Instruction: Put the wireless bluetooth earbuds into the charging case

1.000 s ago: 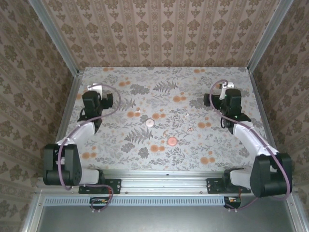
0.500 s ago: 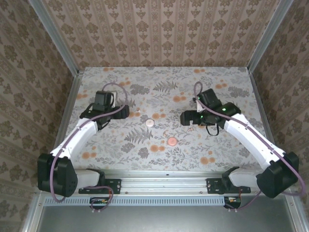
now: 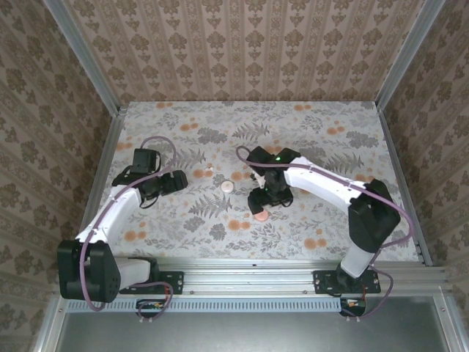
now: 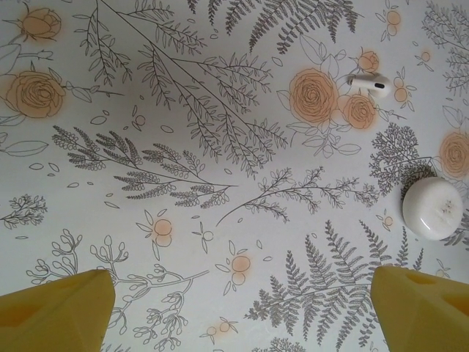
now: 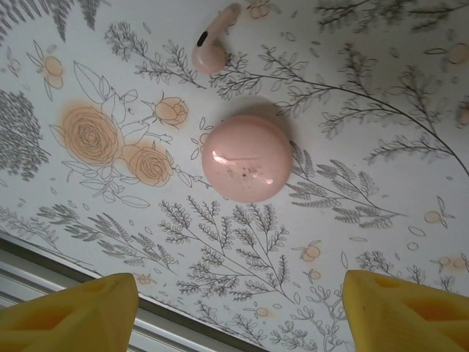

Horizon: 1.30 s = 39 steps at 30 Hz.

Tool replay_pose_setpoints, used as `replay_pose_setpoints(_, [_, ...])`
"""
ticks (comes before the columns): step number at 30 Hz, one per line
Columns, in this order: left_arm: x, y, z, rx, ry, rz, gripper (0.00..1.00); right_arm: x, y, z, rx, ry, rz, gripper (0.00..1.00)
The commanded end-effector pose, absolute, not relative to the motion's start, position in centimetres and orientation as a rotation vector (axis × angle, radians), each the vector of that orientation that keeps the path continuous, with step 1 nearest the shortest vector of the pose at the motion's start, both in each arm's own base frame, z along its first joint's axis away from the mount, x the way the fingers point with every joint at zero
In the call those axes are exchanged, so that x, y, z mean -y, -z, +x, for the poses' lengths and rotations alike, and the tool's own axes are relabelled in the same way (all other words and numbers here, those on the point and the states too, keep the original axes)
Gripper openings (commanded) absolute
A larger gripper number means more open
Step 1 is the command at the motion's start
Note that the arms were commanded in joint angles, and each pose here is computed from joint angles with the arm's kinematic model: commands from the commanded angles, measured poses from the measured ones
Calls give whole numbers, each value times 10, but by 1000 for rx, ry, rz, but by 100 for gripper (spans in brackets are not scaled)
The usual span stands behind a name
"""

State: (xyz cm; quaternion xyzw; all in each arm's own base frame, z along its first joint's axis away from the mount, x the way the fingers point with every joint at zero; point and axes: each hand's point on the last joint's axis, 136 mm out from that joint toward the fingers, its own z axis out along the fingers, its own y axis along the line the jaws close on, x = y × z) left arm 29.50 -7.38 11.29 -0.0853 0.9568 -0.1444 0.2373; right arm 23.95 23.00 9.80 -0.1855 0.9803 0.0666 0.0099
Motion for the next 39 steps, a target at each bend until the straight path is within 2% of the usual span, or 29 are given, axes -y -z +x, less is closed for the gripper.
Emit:
replay_pose_setpoints(1, [72, -117, 290, -2625, 421, -259, 92, -229, -87, 239, -3090, -125, -698, 74])
replay_pose_setpoints(21, [60, -119, 281, -2577, 388, -311, 92, -242, -35, 250, -3106, 4, -902, 75])
replay_pose_setpoints(25, [60, -120, 280, -2572, 388, -308, 92, -246, -29, 251, -3104, -3, -903, 70])
replay_pose_setpoints(33, [59, -120, 278, -2578, 387, -310, 92, -247, -18, 251, -3112, 21, -910, 67])
replay_pose_setpoints(39, [59, -121, 278, -2574, 387, -315, 92, -243, -13, 252, -3111, 58, -903, 57])
